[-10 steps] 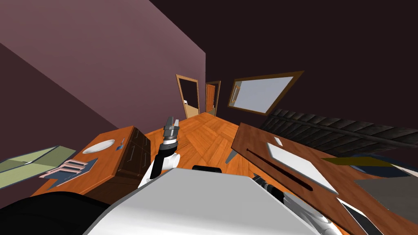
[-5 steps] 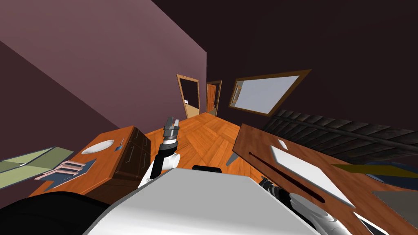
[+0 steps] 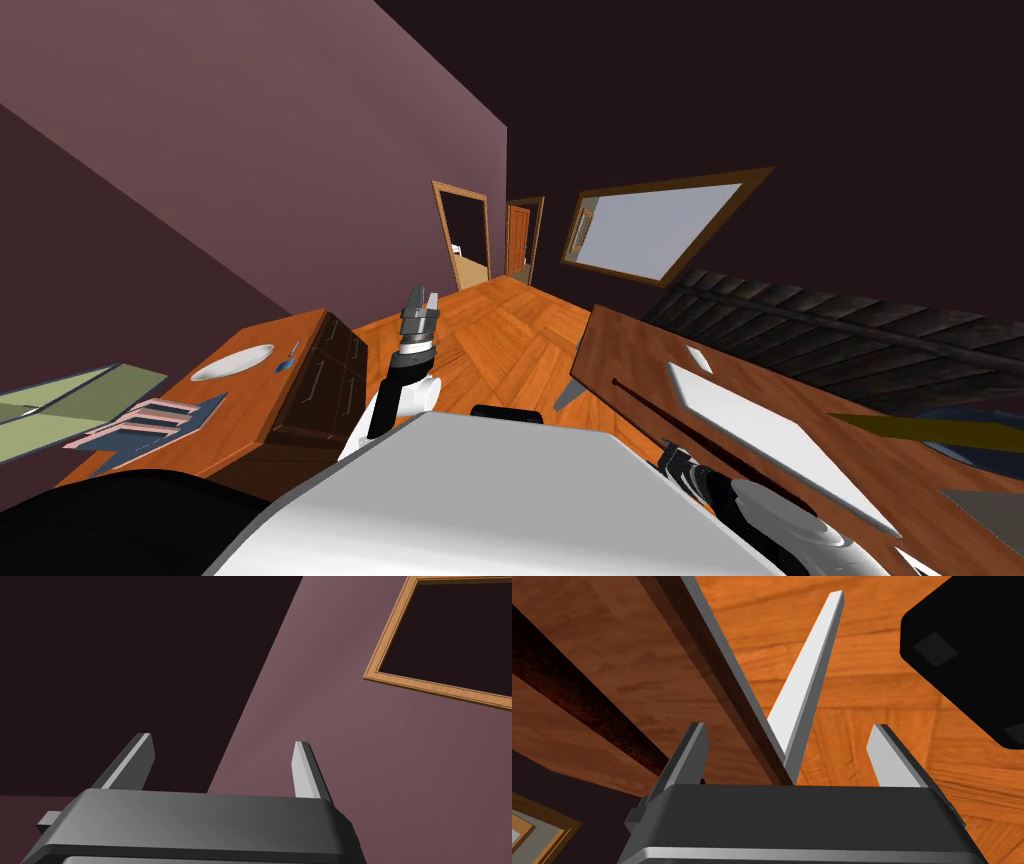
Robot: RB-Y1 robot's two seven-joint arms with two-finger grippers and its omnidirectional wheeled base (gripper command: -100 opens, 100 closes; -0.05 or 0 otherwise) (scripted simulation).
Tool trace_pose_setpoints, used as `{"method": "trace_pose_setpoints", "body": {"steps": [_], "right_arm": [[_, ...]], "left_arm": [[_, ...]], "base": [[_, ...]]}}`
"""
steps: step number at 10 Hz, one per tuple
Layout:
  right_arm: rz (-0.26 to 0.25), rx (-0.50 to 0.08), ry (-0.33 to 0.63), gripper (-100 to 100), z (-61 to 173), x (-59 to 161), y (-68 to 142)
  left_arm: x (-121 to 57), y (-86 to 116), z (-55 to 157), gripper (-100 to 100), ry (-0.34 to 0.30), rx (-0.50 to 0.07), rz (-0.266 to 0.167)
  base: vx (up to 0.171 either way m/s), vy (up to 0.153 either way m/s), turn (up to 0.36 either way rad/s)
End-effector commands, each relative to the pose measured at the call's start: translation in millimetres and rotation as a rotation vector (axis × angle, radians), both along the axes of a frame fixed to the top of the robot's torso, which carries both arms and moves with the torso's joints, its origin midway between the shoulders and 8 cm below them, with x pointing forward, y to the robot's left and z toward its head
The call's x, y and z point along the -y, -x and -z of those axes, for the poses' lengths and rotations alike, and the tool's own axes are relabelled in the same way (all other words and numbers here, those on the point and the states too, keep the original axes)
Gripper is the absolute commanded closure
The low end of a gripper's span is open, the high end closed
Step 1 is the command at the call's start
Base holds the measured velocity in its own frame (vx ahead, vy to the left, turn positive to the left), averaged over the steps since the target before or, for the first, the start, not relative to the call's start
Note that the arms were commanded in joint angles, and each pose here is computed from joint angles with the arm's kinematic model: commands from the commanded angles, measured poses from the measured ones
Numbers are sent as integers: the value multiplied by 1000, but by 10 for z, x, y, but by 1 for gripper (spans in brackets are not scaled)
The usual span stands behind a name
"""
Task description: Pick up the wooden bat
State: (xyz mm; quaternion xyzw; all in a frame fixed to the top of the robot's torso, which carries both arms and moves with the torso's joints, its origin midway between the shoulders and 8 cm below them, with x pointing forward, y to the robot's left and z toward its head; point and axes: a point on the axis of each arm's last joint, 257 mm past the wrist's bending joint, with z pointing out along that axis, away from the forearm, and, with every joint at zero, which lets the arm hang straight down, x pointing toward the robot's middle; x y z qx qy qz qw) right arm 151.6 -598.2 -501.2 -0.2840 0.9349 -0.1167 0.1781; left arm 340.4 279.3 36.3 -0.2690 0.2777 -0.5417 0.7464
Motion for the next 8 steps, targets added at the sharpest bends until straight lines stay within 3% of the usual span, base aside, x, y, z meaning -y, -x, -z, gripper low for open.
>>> {"method": "trace_pose_setpoints", "body": {"steps": [1, 2, 4, 6, 8], "right_arm": [[-34, -29, 70, -100, -53, 251, 67], [-34, -29, 70, -100, -53, 251, 67], [-90, -76, 183, -100, -203, 656, 147], [-137, -113, 259, -100, -307, 908, 193], [-157, -127, 281, -100, -322, 966, 211]], "left_arm": [[0, 0, 0, 0, 0, 0, 0], [0, 0, 0, 0, 0, 0, 0], [0, 0, 0, 0, 0, 0, 0], [0, 0, 0, 0, 0, 0, 0], [0, 0, 0, 0, 0, 0, 0]], "base": [[40, -13, 8], [41, -21, 8], [75, -49, 11], [115, -103, 28], [93, -76, 16]]}}
